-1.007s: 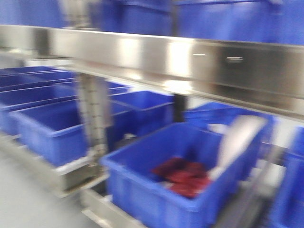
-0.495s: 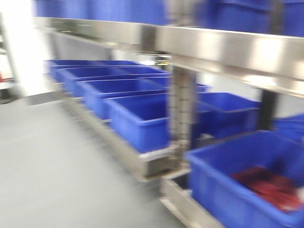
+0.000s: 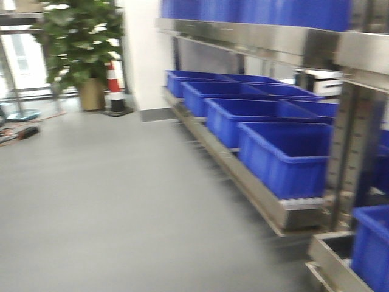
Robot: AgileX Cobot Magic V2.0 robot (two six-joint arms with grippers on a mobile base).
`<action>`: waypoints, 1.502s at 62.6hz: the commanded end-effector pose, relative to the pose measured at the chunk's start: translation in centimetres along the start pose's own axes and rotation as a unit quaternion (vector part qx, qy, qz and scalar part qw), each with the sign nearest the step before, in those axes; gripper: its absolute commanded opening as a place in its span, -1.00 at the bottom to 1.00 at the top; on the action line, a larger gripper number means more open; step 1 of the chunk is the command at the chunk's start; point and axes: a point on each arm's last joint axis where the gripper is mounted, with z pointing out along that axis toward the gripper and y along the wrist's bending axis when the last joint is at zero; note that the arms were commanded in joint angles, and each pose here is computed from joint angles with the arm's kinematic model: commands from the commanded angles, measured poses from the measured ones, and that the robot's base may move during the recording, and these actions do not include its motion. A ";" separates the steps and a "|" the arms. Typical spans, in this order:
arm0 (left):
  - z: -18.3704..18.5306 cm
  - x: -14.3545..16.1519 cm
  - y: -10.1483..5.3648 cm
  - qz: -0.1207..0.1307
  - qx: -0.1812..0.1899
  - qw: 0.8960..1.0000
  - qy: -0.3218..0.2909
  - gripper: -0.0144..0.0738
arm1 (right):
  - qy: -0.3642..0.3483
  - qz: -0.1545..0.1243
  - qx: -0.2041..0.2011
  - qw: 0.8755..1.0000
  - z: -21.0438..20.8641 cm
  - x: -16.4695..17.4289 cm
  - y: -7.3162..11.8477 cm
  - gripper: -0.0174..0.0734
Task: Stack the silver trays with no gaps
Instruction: 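Hold the tray in both grippers while the base drives to another shelf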
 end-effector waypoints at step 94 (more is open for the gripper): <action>-1.9 -0.2 0.5 0.020 -0.014 0.999 -0.035 -0.78 | -0.054 -0.022 0.003 0.998 -2.0 -0.7 -0.5 -0.49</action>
